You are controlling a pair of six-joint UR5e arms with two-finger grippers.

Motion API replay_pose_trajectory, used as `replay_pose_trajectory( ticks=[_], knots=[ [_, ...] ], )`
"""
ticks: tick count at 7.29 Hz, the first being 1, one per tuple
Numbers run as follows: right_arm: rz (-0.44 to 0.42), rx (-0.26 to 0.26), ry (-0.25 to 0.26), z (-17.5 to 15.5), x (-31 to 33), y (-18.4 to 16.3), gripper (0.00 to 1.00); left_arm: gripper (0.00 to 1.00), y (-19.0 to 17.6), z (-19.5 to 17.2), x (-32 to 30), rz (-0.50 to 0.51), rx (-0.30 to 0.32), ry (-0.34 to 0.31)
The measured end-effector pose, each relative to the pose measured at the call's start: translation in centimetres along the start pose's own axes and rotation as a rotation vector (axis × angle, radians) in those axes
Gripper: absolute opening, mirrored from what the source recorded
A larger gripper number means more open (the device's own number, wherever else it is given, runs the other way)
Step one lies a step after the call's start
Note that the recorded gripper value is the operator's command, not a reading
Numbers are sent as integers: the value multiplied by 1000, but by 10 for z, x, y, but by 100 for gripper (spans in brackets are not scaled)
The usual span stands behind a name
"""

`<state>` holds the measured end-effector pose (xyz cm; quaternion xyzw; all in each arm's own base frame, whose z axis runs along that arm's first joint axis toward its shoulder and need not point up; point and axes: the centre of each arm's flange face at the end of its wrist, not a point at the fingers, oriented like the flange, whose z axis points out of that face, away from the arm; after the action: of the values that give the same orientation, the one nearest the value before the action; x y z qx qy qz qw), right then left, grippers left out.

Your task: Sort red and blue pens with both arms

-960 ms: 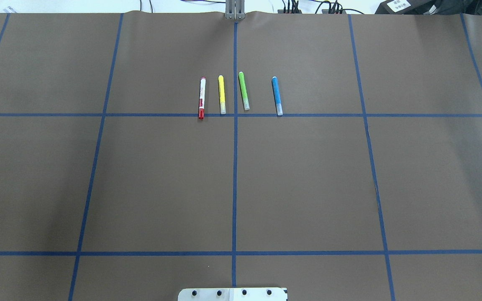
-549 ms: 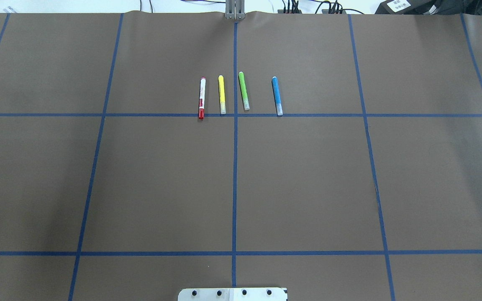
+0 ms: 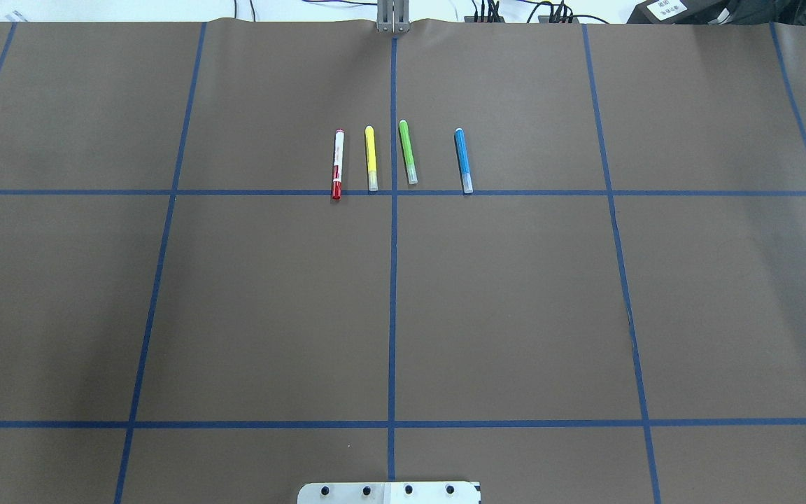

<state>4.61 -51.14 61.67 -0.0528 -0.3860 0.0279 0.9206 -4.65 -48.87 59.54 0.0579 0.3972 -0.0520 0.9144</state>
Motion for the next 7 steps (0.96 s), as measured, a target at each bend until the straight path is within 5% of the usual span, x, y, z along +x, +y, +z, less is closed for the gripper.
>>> replay_pose_trajectory(
  ticks=[4,7],
  knots=[
    [-95,68,-16,-24,-38,-11,100,100,-43,11,93,151,6,54],
    [-185,40,-6,-8,-85,-28,100,100,-90,49,215,288,-60,97]
  ],
)
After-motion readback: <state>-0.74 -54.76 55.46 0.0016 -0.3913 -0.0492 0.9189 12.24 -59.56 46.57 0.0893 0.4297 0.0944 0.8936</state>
